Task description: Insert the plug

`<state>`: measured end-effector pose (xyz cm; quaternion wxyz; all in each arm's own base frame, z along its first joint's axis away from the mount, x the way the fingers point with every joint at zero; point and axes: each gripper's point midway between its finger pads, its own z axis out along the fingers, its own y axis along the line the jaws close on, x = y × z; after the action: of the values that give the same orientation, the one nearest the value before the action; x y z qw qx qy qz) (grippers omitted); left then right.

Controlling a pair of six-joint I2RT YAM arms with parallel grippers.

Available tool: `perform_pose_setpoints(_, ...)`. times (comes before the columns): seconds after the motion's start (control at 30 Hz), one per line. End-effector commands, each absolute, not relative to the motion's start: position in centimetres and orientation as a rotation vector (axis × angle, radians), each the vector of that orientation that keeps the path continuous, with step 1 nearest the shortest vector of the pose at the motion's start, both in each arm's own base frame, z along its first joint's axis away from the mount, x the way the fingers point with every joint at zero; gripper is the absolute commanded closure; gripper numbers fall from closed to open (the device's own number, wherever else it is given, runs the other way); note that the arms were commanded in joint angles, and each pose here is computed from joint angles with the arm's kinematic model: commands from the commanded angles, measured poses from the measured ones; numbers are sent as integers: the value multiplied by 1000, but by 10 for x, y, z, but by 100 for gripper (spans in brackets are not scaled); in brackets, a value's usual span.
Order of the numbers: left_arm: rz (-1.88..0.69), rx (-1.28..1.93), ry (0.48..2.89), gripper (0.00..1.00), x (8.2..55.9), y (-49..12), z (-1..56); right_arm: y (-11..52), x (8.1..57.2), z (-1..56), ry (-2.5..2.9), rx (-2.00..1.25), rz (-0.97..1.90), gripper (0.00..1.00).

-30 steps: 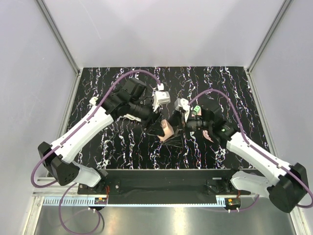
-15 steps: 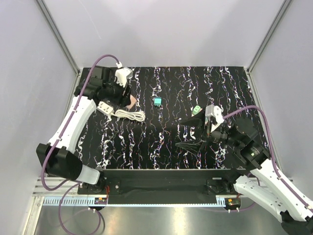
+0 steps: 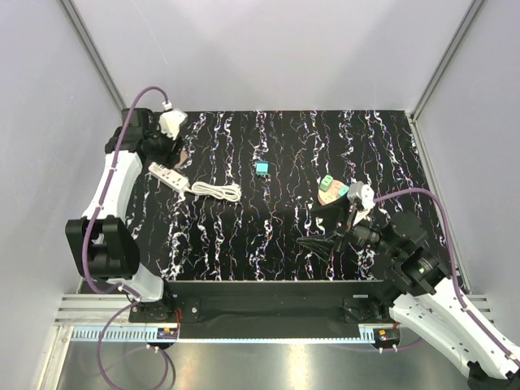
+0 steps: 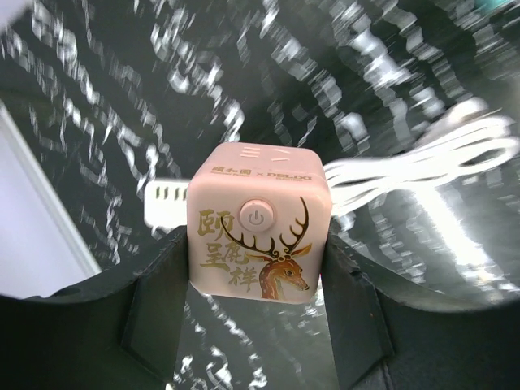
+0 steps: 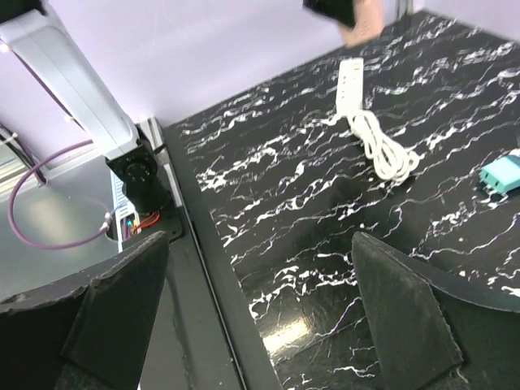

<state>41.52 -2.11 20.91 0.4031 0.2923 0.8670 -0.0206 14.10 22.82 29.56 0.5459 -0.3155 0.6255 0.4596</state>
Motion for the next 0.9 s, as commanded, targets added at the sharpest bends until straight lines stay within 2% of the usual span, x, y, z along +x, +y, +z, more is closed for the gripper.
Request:
perform_pose_setpoints(0.0,7,759,2115,100,435,8,210,225,141,298,1476,-704,1092,0)
perform_pose_setpoints(0.23,-22,755,2117,100,447,26,204,228,144,289,1505,-702,1099,0)
perform_pose_setpoints(0.37,-139,767,2177,100,436,30,183,234,148,283,1536,-712,1107,0)
perform_pose_setpoints(0.87,-114,715,2321,100,450,54,152,239,147,281,1536,-730,1140,0)
